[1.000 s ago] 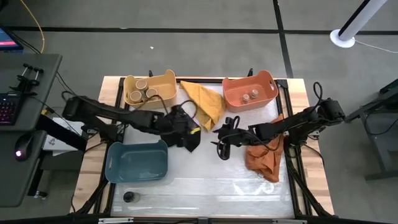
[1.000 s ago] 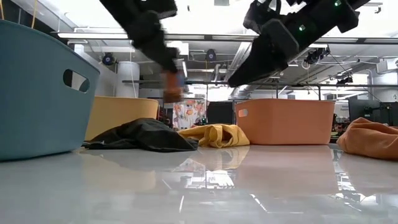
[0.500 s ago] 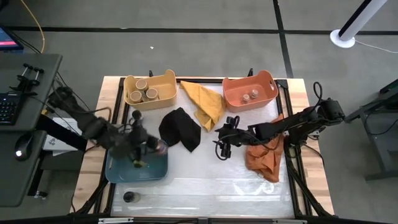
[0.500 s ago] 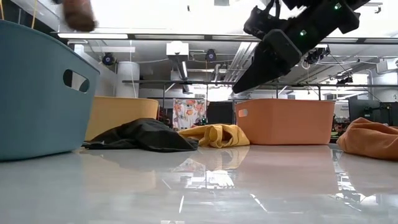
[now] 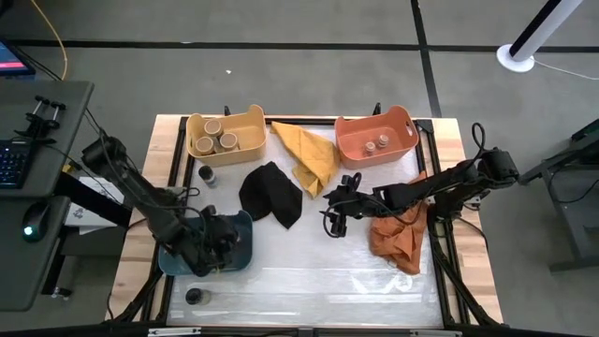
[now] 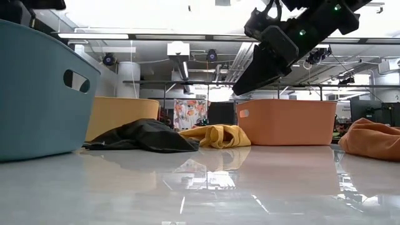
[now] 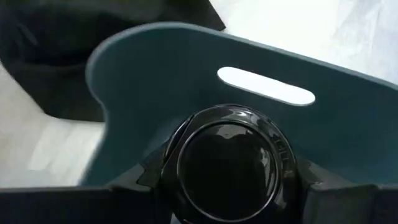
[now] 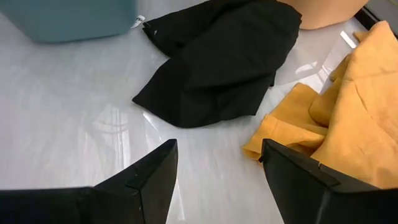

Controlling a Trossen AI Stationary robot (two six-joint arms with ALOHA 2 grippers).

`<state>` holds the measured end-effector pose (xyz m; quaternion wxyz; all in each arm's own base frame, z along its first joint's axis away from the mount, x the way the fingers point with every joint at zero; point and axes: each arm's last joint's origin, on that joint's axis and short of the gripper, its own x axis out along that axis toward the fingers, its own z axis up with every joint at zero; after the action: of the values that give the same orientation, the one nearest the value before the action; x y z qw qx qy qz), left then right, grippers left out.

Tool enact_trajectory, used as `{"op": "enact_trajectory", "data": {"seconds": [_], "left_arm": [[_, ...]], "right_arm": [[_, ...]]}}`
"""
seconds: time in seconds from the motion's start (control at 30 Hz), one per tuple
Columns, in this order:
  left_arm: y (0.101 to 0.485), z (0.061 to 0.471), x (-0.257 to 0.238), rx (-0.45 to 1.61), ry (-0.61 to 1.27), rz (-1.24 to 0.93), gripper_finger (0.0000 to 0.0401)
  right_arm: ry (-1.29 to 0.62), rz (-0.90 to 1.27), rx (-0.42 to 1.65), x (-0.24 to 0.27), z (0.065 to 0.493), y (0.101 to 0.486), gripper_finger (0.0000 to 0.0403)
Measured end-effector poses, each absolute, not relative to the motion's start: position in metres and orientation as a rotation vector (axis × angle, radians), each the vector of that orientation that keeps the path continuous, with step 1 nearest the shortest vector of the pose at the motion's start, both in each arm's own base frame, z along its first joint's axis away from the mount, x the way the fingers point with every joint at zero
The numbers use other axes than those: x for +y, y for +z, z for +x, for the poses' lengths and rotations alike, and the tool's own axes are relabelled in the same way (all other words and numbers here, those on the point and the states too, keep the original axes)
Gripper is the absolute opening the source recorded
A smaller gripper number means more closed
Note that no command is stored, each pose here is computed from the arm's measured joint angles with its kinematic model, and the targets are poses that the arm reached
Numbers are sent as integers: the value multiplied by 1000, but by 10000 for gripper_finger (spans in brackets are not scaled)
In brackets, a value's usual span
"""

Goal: Sort spices by type
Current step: Put the bottom right black spice bottle into the blue bin, then put the top black spice bottle into the blue bin

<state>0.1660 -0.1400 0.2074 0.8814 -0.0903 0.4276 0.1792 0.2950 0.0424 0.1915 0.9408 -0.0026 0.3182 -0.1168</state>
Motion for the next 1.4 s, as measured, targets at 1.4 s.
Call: {"op": "enact_trajectory", "data": {"seconds": [1.4], "left_arm": [[282, 173, -79, 830, 978, 1, 278]], "right_arm": [[-235, -9, 651, 42, 295, 191, 227]]}}
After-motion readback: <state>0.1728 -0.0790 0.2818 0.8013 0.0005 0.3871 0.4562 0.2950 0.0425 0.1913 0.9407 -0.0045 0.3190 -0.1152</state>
